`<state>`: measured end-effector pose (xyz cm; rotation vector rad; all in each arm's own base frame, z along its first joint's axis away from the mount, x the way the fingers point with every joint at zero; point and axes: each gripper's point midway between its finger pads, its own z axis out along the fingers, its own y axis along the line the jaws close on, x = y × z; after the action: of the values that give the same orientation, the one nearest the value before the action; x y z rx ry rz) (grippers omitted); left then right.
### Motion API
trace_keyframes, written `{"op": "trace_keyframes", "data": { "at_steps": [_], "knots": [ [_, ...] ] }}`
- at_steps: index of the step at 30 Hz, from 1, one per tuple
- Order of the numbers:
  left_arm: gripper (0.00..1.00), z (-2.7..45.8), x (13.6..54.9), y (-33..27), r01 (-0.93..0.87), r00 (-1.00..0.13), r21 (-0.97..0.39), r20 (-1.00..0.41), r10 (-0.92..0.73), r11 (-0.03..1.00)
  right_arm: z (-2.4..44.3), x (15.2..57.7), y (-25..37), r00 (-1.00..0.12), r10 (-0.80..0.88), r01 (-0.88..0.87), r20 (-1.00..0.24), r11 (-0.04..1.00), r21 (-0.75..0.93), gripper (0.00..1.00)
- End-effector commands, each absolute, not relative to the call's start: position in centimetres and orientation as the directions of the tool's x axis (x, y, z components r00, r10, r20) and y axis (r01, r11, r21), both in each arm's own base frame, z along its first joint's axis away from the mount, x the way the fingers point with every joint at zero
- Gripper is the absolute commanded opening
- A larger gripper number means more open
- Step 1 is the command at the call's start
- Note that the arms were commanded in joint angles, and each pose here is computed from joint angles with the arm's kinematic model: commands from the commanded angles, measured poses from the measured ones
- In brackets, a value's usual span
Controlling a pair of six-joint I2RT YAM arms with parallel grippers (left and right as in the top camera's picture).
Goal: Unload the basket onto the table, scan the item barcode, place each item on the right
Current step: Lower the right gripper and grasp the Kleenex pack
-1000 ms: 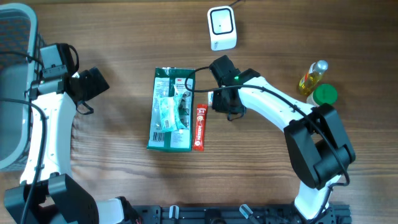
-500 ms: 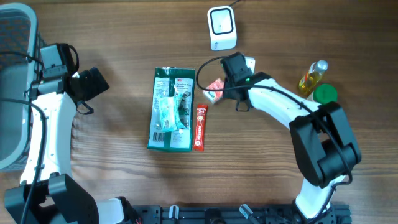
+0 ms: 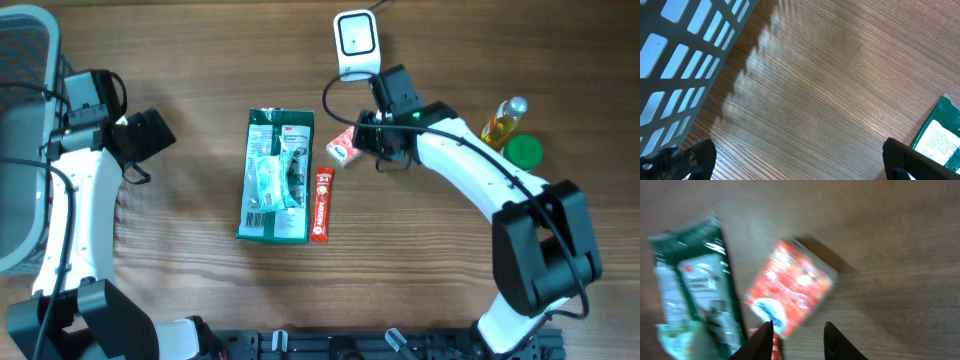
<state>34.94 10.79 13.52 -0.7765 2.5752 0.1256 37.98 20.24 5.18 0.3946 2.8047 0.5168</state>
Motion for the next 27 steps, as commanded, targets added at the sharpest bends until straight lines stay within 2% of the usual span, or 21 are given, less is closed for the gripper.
{"op": "trace_keyframes", "data": {
  "at_steps": [1, 2, 11, 16, 27],
  "knots": [
    [1.00, 14.1, 35.1, 11.1, -0.539, -0.739, -0.039, -0.458, -0.494, 0.841, 2.4, 36.7, 20.3, -0.935, 0.325, 0.250, -0.146, 0.890, 0.380, 0.32],
    [1.00, 14.1, 35.1, 11.1, -0.539, -0.739, -0.039, -0.458, -0.494, 0.841, 2.2, 36.7, 20.5, -0.935, 0.322, 0.242, -0.149, 0.885, 0.397, 0.30],
    [1.00, 14.1, 35.1, 11.1, -0.539, -0.739, -0.039, -0.458, -0.494, 0.841, 0.3, 36.9, 21.0, -0.906, 0.385, 0.262, -0.175, 0.836, 0.483, 0.30],
    [1.00, 14.1, 35.1, 11.1, -0.539, -0.739, -0.039, -0.458, -0.494, 0.841, 0.2, 37.1, 21.2, -0.903, 0.386, 0.250, -0.188, 0.828, 0.502, 0.35],
    [1.00, 14.1, 35.1, 11.1, -0.539, -0.739, -0.039, -0.458, -0.495, 0.841, 0.7, 37.8, 21.6, -0.883, 0.430, 0.274, -0.188, 0.798, 0.537, 0.37]
  ]
}}
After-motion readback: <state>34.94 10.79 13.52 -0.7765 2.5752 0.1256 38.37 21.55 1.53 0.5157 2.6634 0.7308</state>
